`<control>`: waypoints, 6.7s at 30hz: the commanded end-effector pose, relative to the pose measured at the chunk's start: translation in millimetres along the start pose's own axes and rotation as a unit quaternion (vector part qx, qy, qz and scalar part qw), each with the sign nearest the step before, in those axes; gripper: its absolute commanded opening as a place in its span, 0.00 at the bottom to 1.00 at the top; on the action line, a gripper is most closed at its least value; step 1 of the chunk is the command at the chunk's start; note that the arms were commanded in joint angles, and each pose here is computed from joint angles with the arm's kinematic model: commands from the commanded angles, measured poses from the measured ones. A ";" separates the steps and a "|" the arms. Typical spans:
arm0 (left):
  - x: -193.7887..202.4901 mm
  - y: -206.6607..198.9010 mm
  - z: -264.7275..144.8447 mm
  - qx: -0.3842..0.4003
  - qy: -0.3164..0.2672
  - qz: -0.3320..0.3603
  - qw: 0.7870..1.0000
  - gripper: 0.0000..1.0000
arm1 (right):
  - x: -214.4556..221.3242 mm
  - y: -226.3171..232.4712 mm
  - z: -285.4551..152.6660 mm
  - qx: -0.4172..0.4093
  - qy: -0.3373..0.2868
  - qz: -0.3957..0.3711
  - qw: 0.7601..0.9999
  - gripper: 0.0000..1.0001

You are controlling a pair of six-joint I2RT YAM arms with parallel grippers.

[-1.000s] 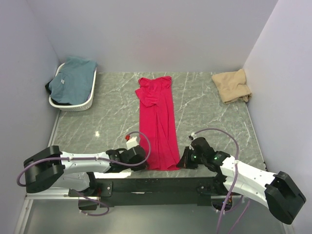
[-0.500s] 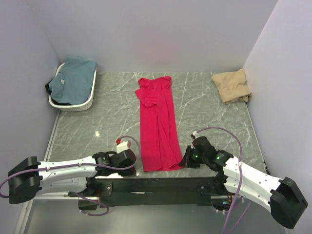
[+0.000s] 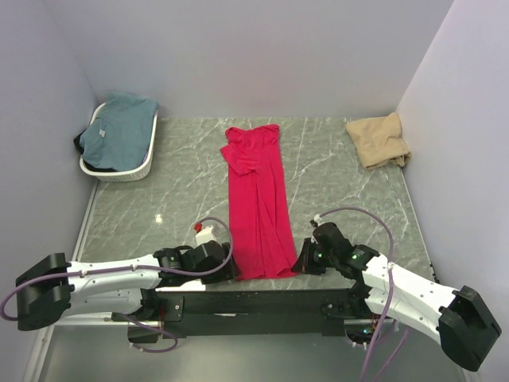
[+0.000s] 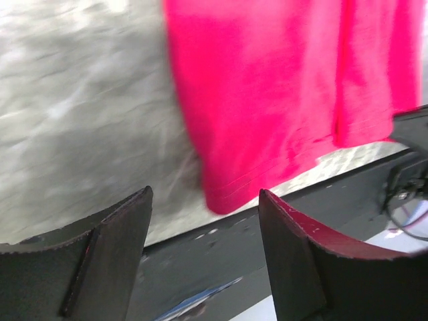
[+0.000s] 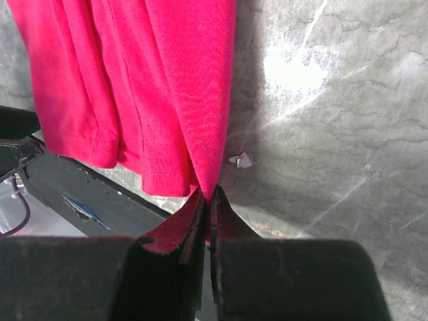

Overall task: Fold and stack the t-shirts
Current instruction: Fold the tshirt

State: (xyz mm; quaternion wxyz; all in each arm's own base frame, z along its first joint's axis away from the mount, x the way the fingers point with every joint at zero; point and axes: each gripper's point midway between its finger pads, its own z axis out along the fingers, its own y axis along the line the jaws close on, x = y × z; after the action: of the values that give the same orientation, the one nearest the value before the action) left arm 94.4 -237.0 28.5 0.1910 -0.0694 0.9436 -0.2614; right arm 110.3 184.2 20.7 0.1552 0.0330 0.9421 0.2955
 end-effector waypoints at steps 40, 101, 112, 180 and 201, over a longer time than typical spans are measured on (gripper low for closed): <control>0.2 -38.3 -35.2 -0.030 0.017 0.069 0.997 0.01 | -9.1 47.9 -35.8 -0.073 0.002 -0.042 0.996 0.00; -262.8 -34.7 66.7 -0.089 -0.091 0.080 0.989 0.14 | -241.2 48.6 61.2 0.025 -0.010 -0.093 0.995 0.00; -278.9 -25.3 77.3 -0.100 -0.087 0.079 0.988 0.13 | -258.8 39.2 64.7 0.038 -0.016 -0.089 0.995 0.00; -269.6 -52.8 104.8 -0.029 -0.061 0.103 0.992 0.69 | -258.4 58.2 82.4 0.011 -0.013 -0.101 0.995 0.39; -358.1 -45.3 85.9 -0.043 -0.158 0.115 0.980 0.73 | -347.3 46.7 53.7 0.047 -0.107 -0.099 0.988 0.45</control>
State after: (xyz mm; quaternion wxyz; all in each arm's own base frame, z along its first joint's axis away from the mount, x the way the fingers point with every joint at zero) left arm 439.0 -232.6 59.9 0.3015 -0.0203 0.9357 -0.1821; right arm 439.0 211.3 57.0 0.2234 -0.0179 0.9446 0.2399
